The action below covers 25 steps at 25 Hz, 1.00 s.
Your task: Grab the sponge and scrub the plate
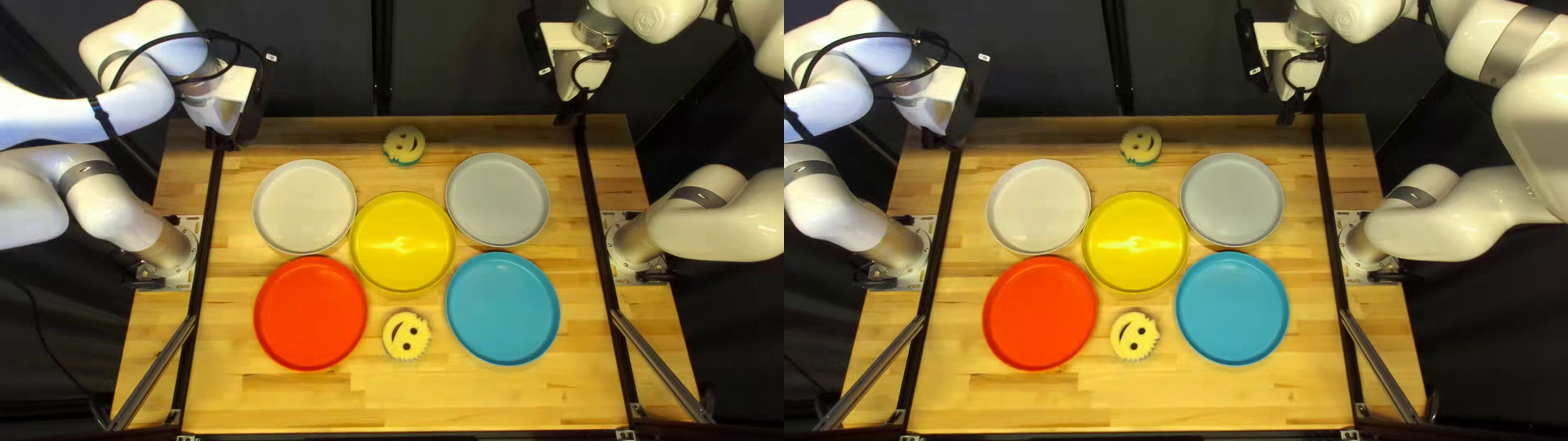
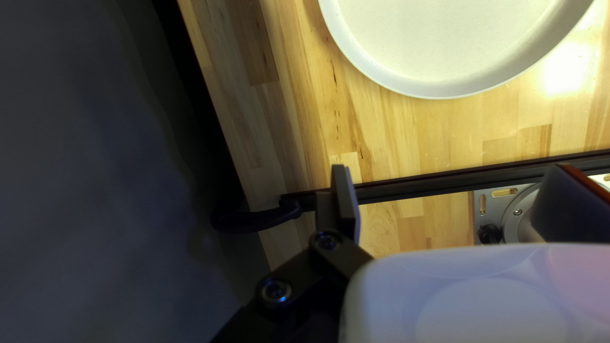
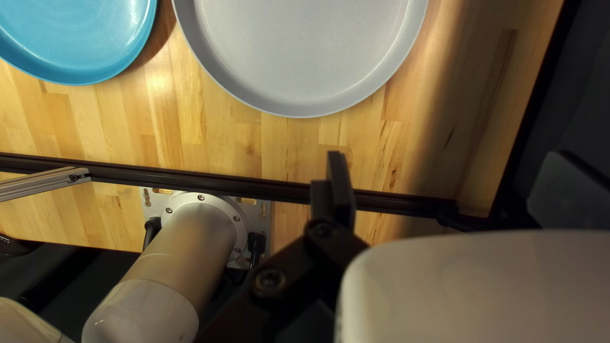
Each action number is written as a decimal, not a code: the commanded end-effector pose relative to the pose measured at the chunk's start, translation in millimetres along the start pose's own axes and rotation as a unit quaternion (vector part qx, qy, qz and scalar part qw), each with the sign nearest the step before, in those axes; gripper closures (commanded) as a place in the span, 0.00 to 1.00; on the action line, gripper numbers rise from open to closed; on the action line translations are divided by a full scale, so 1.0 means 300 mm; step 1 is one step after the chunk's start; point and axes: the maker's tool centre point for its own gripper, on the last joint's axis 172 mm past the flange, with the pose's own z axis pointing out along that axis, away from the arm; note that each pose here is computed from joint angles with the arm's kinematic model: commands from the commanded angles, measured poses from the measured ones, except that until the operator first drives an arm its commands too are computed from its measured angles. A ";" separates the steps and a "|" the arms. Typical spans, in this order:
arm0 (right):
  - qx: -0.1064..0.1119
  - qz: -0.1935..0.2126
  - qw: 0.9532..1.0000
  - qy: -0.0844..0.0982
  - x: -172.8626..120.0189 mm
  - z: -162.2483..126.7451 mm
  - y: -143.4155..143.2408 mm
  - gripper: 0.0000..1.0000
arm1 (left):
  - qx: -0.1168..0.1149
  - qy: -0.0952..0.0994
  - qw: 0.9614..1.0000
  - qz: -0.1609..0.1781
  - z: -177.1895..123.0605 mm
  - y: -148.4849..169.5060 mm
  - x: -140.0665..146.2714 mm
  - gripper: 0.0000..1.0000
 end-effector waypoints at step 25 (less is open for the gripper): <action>0.036 0.049 0.997 0.039 0.330 0.332 0.153 0.00 | 0.000 0.000 1.000 0.000 0.000 0.000 0.000 0.00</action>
